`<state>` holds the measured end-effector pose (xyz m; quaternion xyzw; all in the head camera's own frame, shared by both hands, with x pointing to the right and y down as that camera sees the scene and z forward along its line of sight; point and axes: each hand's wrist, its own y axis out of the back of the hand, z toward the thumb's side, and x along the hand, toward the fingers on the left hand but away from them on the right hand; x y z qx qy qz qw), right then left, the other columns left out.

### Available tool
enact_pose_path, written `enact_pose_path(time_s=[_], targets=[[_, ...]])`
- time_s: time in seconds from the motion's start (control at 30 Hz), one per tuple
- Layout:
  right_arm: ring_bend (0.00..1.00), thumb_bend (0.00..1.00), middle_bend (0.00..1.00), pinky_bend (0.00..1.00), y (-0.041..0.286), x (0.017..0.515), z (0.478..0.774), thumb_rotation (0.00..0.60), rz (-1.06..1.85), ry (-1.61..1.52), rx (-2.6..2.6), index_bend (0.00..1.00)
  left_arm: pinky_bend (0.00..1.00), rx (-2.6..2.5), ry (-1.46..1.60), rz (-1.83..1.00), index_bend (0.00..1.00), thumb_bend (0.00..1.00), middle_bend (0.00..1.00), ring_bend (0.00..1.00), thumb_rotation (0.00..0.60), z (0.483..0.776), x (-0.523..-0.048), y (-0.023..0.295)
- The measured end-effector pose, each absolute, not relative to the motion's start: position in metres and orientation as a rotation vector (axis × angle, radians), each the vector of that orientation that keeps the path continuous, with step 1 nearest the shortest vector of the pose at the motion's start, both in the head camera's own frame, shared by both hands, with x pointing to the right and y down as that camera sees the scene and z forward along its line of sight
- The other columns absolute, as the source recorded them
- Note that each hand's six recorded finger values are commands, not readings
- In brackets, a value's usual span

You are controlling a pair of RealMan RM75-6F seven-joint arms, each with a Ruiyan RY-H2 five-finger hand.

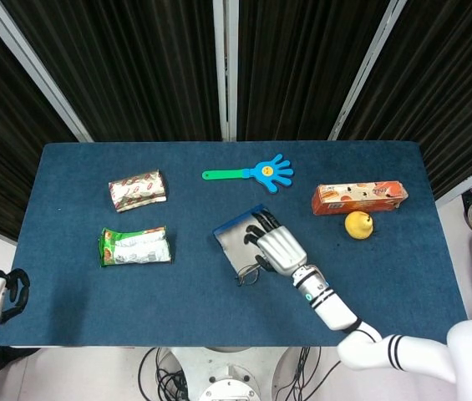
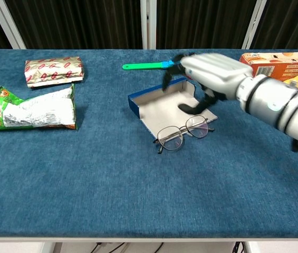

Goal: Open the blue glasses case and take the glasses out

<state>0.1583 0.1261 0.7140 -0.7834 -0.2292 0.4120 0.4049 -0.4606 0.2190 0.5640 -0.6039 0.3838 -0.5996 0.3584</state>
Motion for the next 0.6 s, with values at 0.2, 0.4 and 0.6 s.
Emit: enact_pose_path(time_s=[0.2, 0.4, 0.6], targets=[[0.00, 0.34, 0.26, 0.00, 0.141, 0.170, 0.726, 0.600, 1.080, -0.523, -1.996, 0.51, 0.41, -1.555, 0.991, -1.548, 0.68, 0.36, 0.71, 0.55, 0.600, 0.564, -0.461, 0.219], [0.00, 0.34, 0.26, 0.00, 0.142, 0.170, 0.734, 0.600, 1.088, -0.516, -1.998, 0.52, 0.41, -1.556, 0.991, -1.548, 0.68, 0.36, 0.71, 0.55, 0.600, 0.564, -0.461, 0.219], [0.00, 0.33, 0.27, 0.00, 0.144, 0.164, 0.735, 0.600, 1.072, -0.509, -2.005, 0.45, 0.41, -1.558, 0.992, -1.547, 0.68, 0.36, 0.71, 0.55, 0.600, 0.564, -0.461, 0.219]])
